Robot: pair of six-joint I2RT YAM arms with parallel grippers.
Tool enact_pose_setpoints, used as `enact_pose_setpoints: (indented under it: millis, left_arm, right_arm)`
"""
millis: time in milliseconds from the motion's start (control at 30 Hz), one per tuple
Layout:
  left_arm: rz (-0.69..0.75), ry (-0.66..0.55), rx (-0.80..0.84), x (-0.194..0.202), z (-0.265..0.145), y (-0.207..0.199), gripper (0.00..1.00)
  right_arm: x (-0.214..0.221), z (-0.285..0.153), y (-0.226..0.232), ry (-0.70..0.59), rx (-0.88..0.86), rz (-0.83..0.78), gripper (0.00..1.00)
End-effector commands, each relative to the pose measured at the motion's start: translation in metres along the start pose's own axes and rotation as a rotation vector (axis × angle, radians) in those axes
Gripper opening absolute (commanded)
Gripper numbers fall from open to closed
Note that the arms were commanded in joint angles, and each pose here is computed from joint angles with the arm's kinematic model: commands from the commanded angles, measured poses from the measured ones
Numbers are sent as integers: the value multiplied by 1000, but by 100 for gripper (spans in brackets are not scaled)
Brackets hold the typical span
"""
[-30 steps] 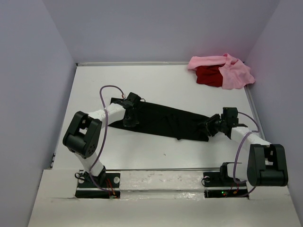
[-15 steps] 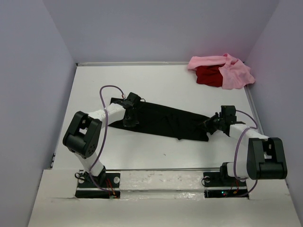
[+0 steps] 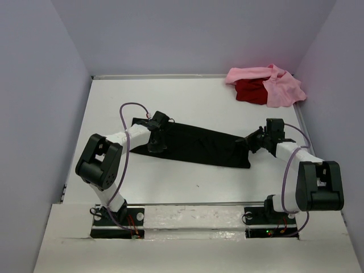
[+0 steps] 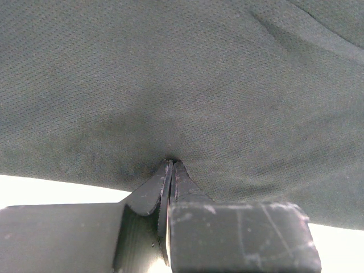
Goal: Fold and stack the t-shirts
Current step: Fold the tshirt
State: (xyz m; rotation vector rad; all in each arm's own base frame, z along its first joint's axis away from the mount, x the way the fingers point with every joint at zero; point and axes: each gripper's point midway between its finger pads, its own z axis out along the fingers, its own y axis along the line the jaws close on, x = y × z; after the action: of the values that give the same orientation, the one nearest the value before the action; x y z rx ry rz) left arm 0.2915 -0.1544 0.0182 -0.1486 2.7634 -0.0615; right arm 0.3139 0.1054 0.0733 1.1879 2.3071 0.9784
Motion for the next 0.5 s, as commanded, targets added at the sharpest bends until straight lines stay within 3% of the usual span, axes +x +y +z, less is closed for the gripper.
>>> enact_pose_setpoints:
  millis: [0, 467]
  left_arm:
    - [13, 26, -63, 5, -1, 16, 7]
    - [12, 25, -76, 4, -3, 21, 7]
  right_arm:
    - [-10, 5, 17, -21, -20, -12, 0]
    - [-32, 27, 22, -51, 22, 23, 0]
